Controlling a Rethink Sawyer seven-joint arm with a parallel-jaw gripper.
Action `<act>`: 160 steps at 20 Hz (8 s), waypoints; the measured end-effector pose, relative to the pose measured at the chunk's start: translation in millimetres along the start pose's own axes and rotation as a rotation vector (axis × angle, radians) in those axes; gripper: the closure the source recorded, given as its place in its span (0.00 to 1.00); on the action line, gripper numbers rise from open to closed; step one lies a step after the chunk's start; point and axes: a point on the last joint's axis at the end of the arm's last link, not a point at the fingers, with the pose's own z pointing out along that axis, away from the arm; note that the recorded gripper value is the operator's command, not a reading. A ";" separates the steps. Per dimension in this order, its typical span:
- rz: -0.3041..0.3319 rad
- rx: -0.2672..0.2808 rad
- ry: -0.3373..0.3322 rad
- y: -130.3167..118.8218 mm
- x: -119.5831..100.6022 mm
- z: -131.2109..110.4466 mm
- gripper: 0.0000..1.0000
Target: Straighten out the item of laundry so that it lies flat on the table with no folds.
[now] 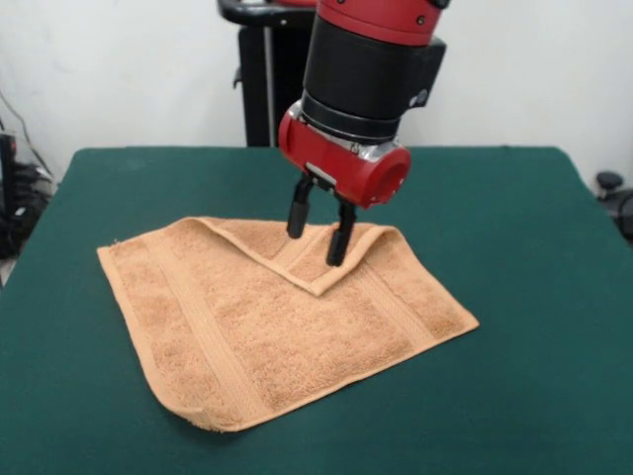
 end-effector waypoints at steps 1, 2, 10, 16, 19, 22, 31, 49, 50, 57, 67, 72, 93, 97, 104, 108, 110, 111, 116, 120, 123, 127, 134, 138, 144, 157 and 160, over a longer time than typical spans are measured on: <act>0.002 0.000 0.002 0.0 0.3 0.0 0.00; 0.009 -0.002 0.008 -0.2 1.8 -0.2 0.00; 0.043 -0.002 0.048 -4.2 12.0 0.2 0.00; 0.052 -0.009 0.051 -3.9 12.9 -6.3 0.00; 0.045 -0.008 0.051 -1.2 16.5 -6.7 0.00; 0.034 -0.001 0.053 2.3 20.7 -7.7 0.00; 0.004 0.034 0.046 16.4 20.0 -10.2 0.00; 0.012 0.075 0.007 13.6 -30.5 46.9 0.00; 0.013 0.078 0.010 12.3 -30.8 50.0 0.00; 0.005 0.118 0.058 7.2 -13.8 45.1 0.00; 0.003 0.110 0.071 5.2 3.8 -22.0 0.00; 0.004 0.092 0.056 7.8 3.0 -41.8 0.00; 0.082 0.127 0.161 -30.0 19.0 -26.1 0.00; 0.098 0.134 0.192 -35.1 28.9 -22.3 0.00; 0.108 0.130 0.217 -32.2 43.8 -20.3 0.00; 0.107 0.110 0.208 -23.8 48.5 -20.8 0.00; 0.110 0.095 0.202 -18.7 49.5 -21.5 0.00; 0.112 0.090 0.200 -16.7 50.1 -21.9 0.00; 0.124 0.059 0.193 -5.3 53.0 -24.5 0.00; 0.136 0.045 0.195 0.2 54.2 -25.6 0.00; 0.138 0.043 0.197 1.5 55.3 -25.5 0.00; 0.138 0.045 0.199 1.2 55.7 -24.3 0.00; 0.142 0.044 0.201 3.6 64.6 -5.3 0.00; 0.147 0.024 0.176 7.1 67.4 7.1 0.00; 0.152 0.007 0.149 7.2 70.7 20.7 0.00; 0.144 0.006 0.147 5.6 80.2 13.1 0.00; 0.146 0.009 0.148 3.1 80.8 12.1 0.00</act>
